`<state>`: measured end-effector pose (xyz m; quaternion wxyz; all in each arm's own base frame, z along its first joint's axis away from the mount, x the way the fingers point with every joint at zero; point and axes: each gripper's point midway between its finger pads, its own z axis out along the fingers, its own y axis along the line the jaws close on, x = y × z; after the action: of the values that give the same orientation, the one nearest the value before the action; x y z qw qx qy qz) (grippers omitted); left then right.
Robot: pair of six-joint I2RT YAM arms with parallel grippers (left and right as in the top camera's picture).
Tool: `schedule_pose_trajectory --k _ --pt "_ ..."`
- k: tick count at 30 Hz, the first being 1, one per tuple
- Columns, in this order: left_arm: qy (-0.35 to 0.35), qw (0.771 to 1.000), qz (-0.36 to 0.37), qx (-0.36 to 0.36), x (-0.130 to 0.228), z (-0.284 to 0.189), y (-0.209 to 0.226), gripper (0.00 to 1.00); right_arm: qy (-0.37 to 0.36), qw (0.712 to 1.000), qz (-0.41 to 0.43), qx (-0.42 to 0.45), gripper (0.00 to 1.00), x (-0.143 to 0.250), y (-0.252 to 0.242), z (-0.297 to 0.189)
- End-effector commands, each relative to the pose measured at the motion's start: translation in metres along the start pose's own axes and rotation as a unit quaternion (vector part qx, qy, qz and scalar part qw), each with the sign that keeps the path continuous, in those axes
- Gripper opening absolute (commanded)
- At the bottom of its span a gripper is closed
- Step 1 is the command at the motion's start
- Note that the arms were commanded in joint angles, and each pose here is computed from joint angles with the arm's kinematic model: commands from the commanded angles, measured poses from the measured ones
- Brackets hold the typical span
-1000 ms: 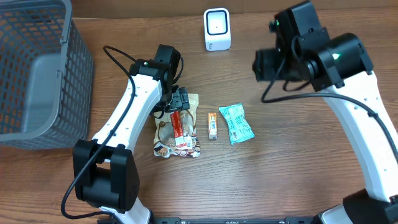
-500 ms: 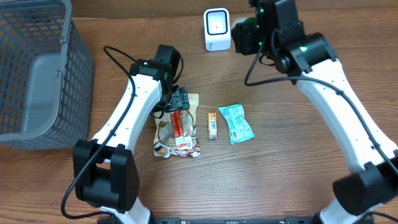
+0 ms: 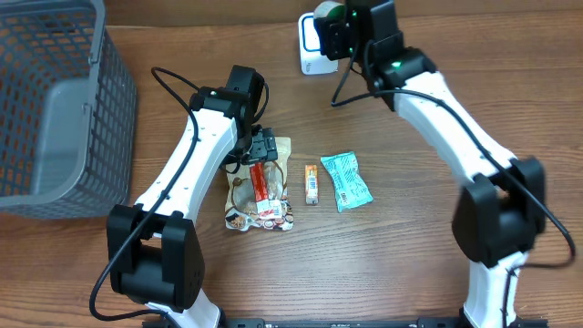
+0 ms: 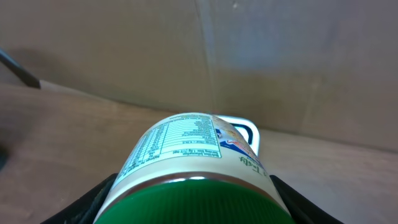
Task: Scan the item barcode
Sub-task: 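Lift the jar and carry it up to the white scanner, then hold the jar label in front of the scanner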
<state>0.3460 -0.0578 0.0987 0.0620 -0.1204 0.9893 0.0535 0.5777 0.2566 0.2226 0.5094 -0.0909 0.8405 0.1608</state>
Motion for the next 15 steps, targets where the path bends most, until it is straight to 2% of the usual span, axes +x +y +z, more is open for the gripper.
schedule_pose_trajectory --k 1,2,7,11,15 --pt "-0.012 1.0 -0.009 0.001 -0.004 -0.007 0.0 1.0 -0.035 0.999 0.0 -0.006 0.06 -0.009 0.0 0.016" --pt "-0.012 1.0 -0.009 0.001 -0.004 -0.007 0.0 1.0 -0.045 0.999 0.0 -0.008 0.04 -0.01 0.001 0.022" --pt "-0.012 1.0 -0.009 0.001 -0.004 -0.007 0.0 1.0 -0.087 0.996 0.002 0.004 0.04 -0.012 -0.006 0.04" --pt "-0.012 1.0 -0.009 0.001 -0.004 -0.007 0.0 1.0 -0.114 0.991 0.057 0.034 0.04 -0.011 -0.021 0.05" --pt "-0.012 1.0 -0.009 0.001 -0.004 -0.007 0.0 1.0 -0.128 0.989 0.063 0.031 0.04 -0.006 -0.024 0.06"
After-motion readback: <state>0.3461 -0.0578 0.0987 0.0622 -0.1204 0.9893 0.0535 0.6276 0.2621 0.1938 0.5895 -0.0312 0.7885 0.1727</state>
